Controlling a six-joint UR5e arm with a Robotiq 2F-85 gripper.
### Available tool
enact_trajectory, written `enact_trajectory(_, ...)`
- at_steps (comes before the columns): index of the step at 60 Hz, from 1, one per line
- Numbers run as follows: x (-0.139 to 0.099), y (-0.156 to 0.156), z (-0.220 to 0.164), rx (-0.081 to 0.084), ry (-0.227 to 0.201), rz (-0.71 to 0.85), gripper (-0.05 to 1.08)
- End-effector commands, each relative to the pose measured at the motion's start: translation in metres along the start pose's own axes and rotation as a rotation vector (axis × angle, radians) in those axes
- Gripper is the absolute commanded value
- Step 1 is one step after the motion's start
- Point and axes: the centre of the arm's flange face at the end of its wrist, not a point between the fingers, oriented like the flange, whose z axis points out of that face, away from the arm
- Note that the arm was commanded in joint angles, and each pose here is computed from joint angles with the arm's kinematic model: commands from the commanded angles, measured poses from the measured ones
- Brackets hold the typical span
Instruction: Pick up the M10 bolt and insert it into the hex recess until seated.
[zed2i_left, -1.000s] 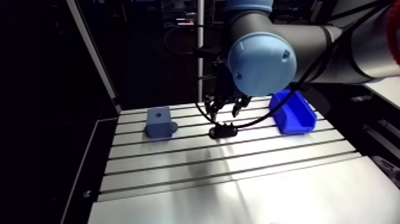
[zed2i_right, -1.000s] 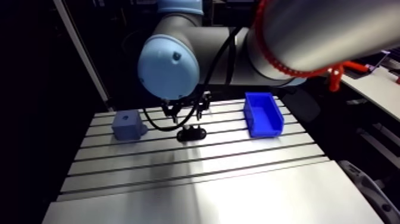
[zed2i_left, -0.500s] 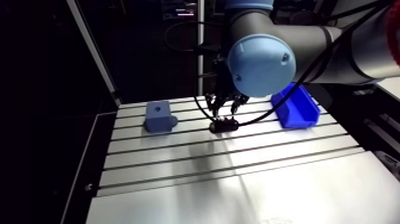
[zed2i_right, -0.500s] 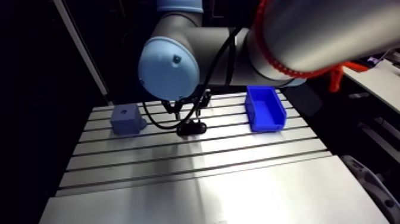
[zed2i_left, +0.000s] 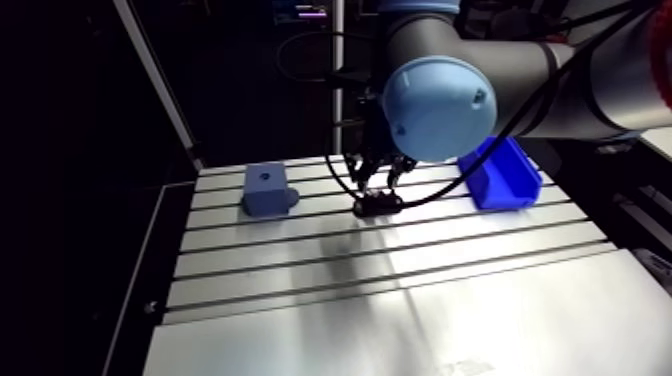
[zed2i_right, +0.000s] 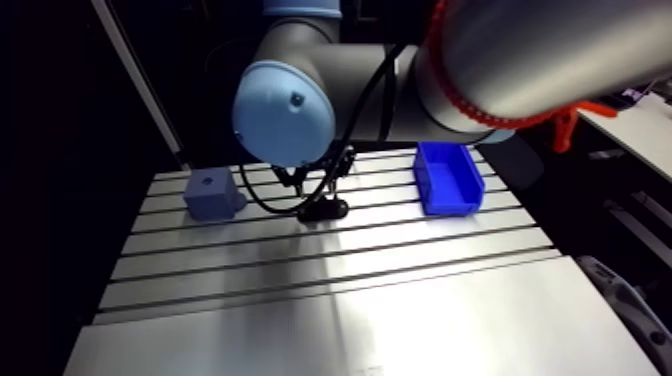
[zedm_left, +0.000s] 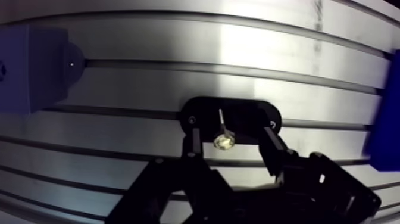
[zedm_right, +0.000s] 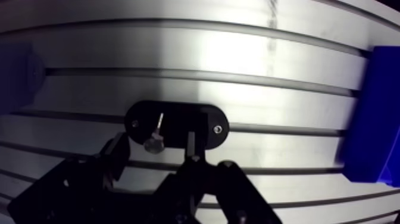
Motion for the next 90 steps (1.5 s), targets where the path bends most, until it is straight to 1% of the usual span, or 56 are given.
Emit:
enact_trajectory(1,0.0005,-0.0025,0.0011,0.001,0.000,-0.006,0.41)
enact_trajectory(11,0.0006,-0.0032,0.0036,0.002,-0.004,-0.009,0.43)
enact_trajectory(25,0.0010,-0.0025,0.0053,-0.005,-0.007,-0.010,0.44)
enact_trajectory(59,0.0008,-0.0048,0.0080,-0.003,-0.013,-0.011,0.51)
enact_trajectory(90,0.0007,-0.0048,0.0065,-0.005,-0.012,-0.011,0.58)
